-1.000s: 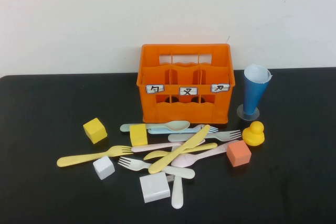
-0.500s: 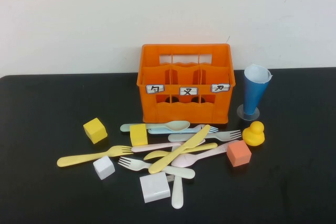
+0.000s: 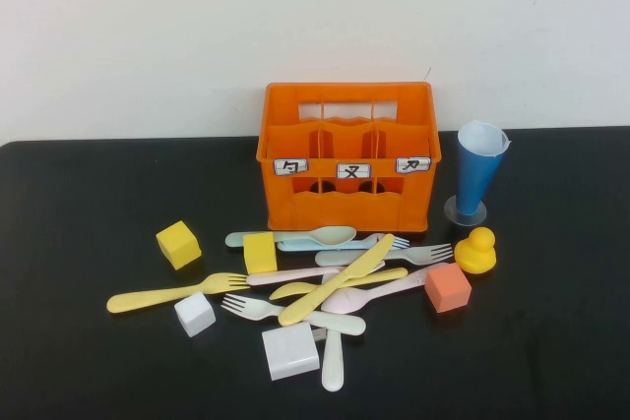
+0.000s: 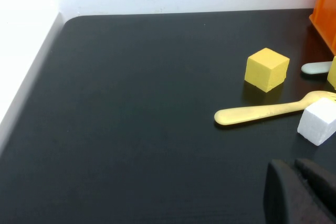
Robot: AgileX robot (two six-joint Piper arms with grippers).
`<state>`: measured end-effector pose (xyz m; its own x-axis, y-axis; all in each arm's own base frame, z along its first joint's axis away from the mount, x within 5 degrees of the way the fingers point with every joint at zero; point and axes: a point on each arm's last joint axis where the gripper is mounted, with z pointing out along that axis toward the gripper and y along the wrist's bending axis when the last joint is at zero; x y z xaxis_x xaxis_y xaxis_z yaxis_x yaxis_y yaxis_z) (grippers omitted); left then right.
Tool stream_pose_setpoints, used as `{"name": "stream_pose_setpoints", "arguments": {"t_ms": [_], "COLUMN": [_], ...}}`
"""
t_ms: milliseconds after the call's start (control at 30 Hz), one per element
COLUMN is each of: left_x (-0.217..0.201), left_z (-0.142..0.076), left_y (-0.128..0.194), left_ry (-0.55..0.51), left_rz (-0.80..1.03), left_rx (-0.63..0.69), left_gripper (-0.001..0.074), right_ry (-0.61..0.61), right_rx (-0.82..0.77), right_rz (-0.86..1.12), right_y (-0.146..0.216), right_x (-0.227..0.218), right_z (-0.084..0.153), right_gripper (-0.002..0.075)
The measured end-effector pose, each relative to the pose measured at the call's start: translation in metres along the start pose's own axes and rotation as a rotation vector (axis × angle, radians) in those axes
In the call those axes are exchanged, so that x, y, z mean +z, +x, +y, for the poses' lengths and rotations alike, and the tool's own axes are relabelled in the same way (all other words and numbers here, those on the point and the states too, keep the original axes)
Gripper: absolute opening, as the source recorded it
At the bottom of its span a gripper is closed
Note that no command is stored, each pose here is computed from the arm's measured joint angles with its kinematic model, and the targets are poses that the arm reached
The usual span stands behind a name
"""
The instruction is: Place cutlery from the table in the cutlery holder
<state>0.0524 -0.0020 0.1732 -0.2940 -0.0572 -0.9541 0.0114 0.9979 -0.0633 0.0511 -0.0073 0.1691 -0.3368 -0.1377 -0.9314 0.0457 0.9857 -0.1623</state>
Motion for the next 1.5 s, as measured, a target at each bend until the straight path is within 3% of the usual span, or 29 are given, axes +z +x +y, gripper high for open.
{"name": "stream_pose_setpoints", "arguments": {"t_ms": [967,1133,1333,1500], "left_x": [0.0,0.0,-0.002,-0.004], "left_z": [-0.001,-0.008,-0.012,-0.008], "left_y": [0.0,-0.005,-0.02,-0.026], "left_ry": [0.012,0.093,0.22,0.231], "left_rz": [-0.004,-0.06,-0.175,-0.239], "left_rx": [-0.03,-0.258,-0.771,-0.94], "left_gripper": [-0.0001,-0.0001,-0.0001,-0.0001], "right_ry": [0.0,-0.003,-0.005,-0.014], "right_rx": [0.0,0.006,0.012,0.031], "right_rz": [0.0,0.0,0.0,0.0], "right_y": [0.0,0.0,0.0,0.0], "right_x": [0.0,0.0,0.0,0.0], "right_z": [0.0,0.0,0.0,0.001], "right_gripper": [-0.0003,-0.0003,-0.0003,-0.0003]}}
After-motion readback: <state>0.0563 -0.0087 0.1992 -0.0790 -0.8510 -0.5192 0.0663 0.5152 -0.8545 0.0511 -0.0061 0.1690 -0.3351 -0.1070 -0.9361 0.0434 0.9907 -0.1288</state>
